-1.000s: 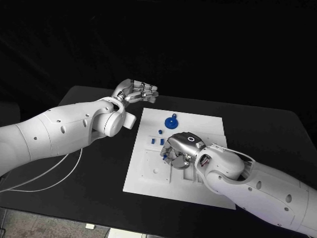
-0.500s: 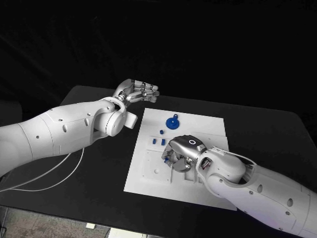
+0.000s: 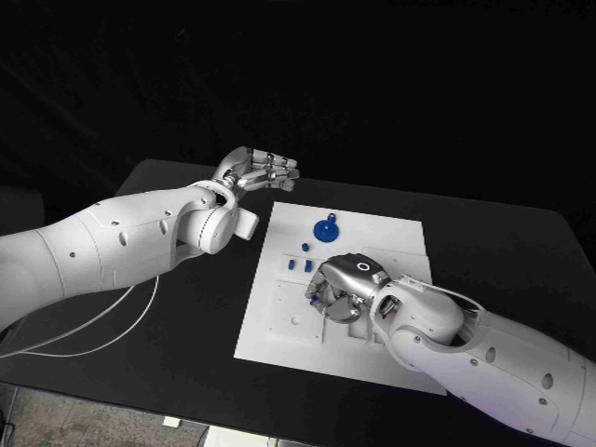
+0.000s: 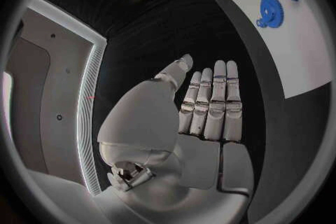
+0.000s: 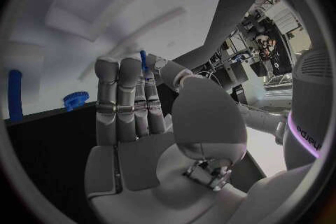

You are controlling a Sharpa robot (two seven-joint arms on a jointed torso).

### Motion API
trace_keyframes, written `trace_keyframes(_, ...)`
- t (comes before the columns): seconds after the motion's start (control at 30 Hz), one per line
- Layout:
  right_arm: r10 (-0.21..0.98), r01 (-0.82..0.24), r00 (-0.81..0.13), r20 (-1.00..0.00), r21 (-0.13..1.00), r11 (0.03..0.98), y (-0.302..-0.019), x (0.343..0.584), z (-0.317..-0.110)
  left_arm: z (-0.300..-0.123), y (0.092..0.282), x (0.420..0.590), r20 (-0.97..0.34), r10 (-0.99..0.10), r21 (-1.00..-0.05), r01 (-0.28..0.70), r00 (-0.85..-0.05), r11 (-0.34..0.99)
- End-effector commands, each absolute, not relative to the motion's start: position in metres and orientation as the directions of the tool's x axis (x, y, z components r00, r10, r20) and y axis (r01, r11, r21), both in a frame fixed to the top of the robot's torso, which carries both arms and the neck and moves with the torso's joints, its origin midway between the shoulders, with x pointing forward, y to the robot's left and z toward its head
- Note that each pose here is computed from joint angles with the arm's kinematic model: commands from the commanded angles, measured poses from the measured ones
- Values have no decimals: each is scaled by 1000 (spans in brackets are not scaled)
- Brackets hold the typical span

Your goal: Assemble the parts on the task board

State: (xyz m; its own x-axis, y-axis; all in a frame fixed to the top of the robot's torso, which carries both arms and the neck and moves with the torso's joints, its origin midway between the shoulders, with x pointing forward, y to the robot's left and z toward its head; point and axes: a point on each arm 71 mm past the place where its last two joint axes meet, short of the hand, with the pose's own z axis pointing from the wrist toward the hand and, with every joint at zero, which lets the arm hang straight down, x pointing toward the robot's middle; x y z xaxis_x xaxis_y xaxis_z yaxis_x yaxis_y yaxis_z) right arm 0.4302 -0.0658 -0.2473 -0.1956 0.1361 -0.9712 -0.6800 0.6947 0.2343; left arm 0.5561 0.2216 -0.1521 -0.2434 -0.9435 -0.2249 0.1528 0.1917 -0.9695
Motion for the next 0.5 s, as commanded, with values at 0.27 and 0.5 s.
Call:
trace_keyframes(0.27,112,-680,-194,-974,216,700,-66,428,-251,-151,222,557,-217,-945,-970,158,-244,183)
trace_keyframes(0.5,114,-680,-191,-975,215,701,-66,427,-250,-151,223,557,-217,-945,-971,155,-244,183)
